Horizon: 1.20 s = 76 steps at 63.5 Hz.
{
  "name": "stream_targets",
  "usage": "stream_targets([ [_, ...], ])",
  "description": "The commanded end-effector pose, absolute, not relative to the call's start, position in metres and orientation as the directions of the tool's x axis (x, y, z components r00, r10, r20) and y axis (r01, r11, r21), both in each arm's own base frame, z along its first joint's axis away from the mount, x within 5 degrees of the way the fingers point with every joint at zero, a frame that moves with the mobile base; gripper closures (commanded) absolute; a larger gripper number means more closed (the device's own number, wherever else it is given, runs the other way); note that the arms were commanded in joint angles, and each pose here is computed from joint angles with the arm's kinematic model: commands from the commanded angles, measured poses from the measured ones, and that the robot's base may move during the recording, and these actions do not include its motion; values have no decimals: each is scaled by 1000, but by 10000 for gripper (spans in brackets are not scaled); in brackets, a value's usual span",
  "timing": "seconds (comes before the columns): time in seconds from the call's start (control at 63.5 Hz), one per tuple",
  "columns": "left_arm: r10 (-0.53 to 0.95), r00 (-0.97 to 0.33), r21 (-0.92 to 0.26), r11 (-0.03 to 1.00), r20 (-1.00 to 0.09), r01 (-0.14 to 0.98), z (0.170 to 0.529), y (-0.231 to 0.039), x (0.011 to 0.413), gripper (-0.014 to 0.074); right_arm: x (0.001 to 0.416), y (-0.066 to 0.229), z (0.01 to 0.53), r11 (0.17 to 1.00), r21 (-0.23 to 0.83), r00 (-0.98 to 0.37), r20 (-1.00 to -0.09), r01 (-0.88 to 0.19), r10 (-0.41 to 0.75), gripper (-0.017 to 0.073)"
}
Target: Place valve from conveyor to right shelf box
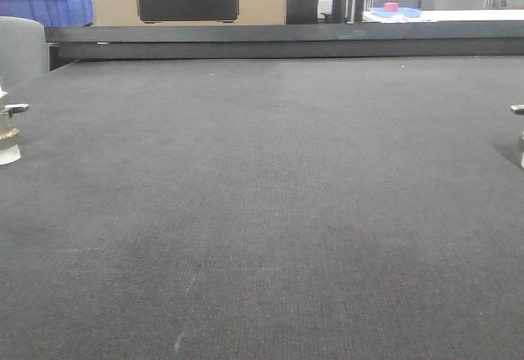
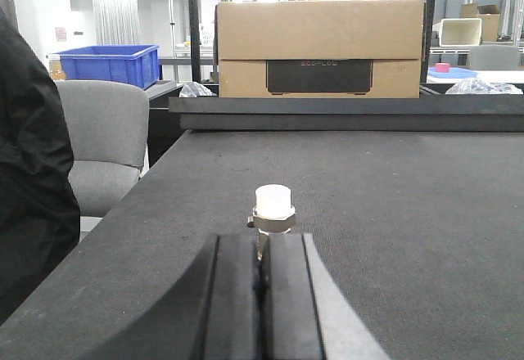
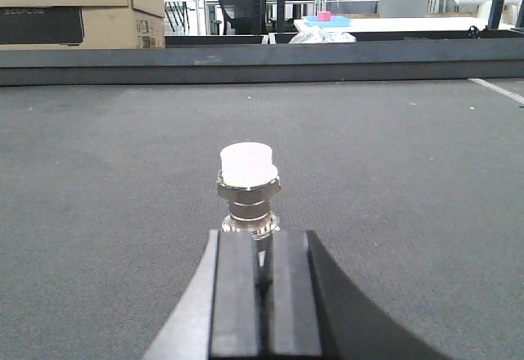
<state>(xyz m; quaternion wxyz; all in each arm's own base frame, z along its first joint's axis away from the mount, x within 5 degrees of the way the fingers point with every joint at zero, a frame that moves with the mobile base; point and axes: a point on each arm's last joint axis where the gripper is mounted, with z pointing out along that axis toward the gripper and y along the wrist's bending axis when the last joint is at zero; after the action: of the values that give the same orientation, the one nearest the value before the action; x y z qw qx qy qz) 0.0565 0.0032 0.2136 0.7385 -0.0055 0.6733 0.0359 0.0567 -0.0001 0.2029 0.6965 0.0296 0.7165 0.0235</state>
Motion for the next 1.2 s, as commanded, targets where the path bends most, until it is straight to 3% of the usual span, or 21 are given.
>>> stream_targets([
  [0.0,38,120,31,998,-992,-64,216,3,56,704,56,0,205,997,78,-6,-997,8,78,713],
  [0.536,39,132,31,997,-991,-64,217,3,56,704,56,0,205,997,78,-6,-997,8,78,713],
  [0.772,30,145,21,998,-989,-63,219,3,55,704,56,-1,212,997,78,72,-994,9,77,713],
  [0.945,37,255,20,998,-966,-66,229,3,53,704,54,-2,228,997,78,206,-976,10,74,713],
  [1.087,33,297,15,998,-954,-65,269,3,43,704,41,-1,274,997,75,254,-964,-5,74,699],
  [1.181,32,269,15,998,-963,-64,301,2,39,692,26,0,309,997,71,309,-948,-16,73,606],
])
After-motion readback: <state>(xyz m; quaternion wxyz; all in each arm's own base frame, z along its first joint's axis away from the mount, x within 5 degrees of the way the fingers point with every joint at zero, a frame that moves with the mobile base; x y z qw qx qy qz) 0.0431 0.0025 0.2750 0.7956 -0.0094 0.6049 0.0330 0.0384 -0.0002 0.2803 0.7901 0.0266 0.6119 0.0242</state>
